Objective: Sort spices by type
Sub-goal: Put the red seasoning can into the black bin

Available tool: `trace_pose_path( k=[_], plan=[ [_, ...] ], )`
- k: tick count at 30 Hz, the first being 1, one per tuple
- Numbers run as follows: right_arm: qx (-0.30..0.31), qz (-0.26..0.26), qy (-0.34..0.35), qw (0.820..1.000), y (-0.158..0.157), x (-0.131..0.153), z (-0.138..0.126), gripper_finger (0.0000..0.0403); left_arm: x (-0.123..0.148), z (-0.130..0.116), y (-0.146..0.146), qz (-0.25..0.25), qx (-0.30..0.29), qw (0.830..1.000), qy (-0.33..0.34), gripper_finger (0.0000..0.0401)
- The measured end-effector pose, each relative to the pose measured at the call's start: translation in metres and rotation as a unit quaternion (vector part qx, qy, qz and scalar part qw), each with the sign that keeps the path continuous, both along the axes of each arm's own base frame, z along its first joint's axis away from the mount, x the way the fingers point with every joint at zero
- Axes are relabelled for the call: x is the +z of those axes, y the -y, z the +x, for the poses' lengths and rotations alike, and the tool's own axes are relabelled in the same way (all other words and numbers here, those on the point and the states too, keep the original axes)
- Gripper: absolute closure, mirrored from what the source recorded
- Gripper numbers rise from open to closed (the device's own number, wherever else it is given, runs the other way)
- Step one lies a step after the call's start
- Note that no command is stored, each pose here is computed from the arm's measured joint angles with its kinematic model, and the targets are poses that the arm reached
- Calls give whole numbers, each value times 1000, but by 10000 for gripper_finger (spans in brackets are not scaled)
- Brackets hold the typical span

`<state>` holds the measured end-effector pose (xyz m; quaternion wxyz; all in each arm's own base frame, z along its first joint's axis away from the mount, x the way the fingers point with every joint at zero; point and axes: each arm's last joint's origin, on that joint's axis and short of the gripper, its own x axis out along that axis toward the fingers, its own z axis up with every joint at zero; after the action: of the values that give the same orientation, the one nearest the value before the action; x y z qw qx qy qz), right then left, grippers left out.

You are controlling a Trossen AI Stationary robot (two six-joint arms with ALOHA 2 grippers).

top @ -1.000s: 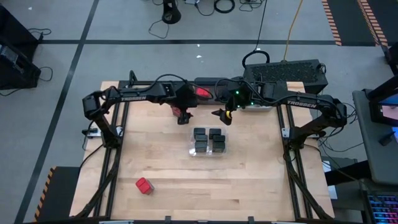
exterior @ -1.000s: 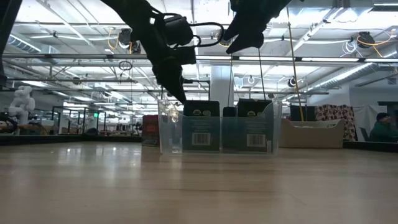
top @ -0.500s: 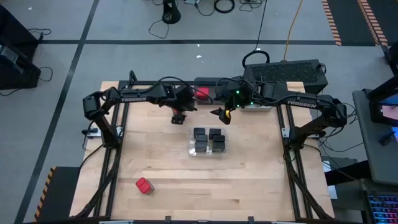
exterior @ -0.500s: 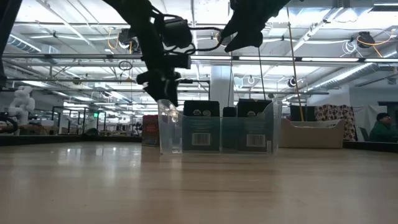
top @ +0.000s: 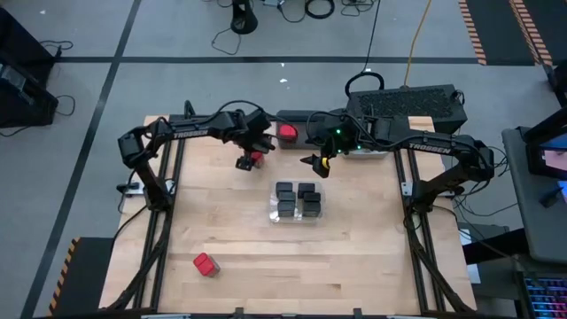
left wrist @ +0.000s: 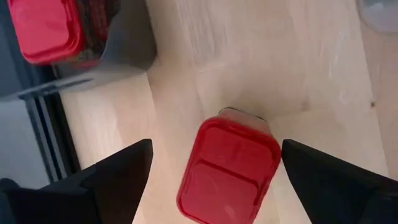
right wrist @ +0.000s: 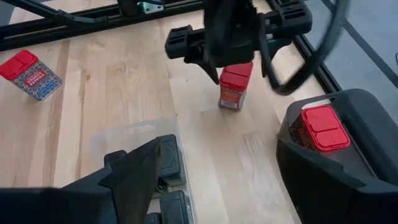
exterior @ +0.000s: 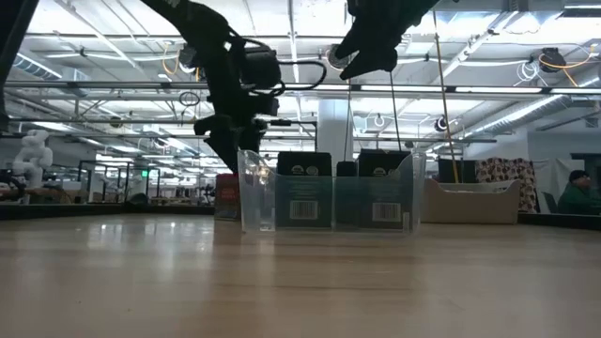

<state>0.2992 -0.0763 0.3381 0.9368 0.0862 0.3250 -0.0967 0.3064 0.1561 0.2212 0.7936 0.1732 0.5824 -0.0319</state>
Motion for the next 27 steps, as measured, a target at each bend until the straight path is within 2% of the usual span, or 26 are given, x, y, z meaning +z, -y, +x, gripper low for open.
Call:
trace_pose_path(
  k=[9, 27],
  plan=[
    [0, 0, -2, 1000, 0, 0, 0, 101, -13, -6, -13, -32, 17, 999, -25, 40],
    [0, 1, -4, 1000, 0, -1, 0, 101, -16, -15, -24, -37, 39, 998, -43, 41]
  ],
)
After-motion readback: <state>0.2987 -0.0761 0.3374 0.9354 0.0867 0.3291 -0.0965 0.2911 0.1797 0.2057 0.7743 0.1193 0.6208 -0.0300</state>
